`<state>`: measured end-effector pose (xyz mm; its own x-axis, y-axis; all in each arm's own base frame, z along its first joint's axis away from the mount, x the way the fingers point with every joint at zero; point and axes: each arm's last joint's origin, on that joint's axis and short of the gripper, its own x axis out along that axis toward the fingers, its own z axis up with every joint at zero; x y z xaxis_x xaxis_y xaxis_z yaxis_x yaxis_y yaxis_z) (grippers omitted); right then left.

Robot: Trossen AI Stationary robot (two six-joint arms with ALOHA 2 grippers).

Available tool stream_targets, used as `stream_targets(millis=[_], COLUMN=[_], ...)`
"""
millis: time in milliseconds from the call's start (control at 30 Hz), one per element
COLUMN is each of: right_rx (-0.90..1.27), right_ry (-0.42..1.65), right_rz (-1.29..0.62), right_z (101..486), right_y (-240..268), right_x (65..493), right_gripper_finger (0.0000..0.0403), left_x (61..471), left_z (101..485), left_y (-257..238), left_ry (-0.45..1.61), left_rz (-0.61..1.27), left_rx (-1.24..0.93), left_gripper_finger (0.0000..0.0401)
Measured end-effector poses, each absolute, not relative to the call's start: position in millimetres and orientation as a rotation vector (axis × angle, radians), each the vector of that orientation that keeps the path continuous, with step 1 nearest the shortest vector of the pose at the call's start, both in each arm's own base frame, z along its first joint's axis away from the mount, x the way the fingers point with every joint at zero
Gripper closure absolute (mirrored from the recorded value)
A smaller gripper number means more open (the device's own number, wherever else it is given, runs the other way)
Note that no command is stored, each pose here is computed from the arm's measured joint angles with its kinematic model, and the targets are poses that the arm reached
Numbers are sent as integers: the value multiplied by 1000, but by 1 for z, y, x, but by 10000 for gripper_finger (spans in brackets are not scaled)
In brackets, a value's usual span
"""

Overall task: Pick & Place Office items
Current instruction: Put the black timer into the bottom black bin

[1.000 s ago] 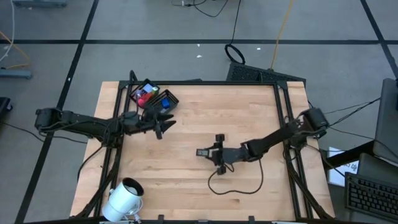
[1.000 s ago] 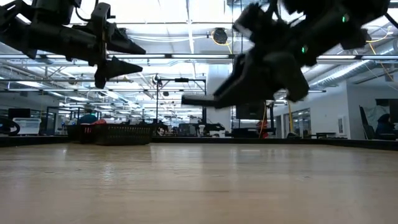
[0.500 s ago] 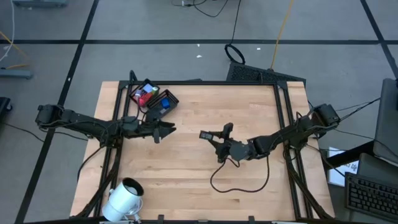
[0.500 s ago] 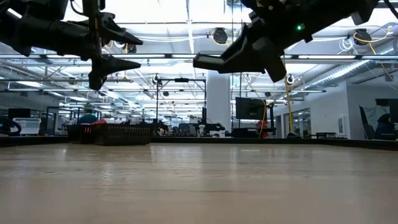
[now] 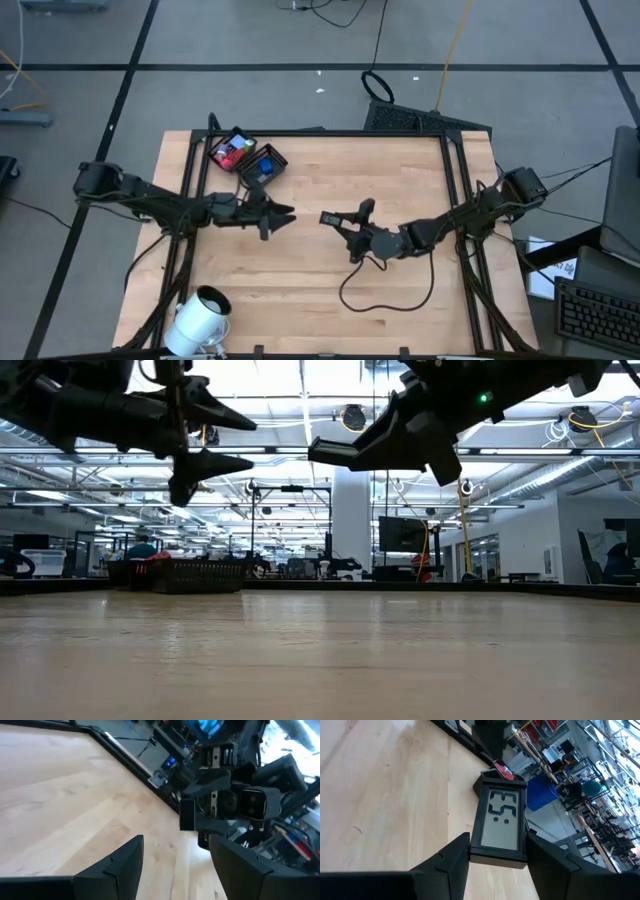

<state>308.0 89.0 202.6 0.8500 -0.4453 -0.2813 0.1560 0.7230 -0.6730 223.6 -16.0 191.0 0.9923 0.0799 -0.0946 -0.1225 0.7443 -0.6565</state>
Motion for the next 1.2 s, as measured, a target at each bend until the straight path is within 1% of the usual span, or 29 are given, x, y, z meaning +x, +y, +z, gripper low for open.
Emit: stream_targets(millis=[333, 533, 700, 867, 1200], right_rx=[-692, -695, -691, -688, -682], right_ry=[448, 443, 436, 432, 422], right_rz=[-339, -328, -330, -331, -333], right_z=[203, 203, 204, 204, 205], right_y=[91, 94, 94, 94, 95], right_x=[308, 307, 307, 307, 307], right_gripper_finger=[236, 236, 236, 236, 236], left_x=[270, 289, 301, 311, 315], left_z=[201, 197, 195, 195, 194], left_y=[-22, -23, -24, -26, -26], left_ry=[93, 120, 135, 149, 151], left_rz=[68, 76, 79, 33, 36], left_rx=[-628, -590, -591, -598, -600], left_gripper_finger=[174, 174, 174, 174, 174])
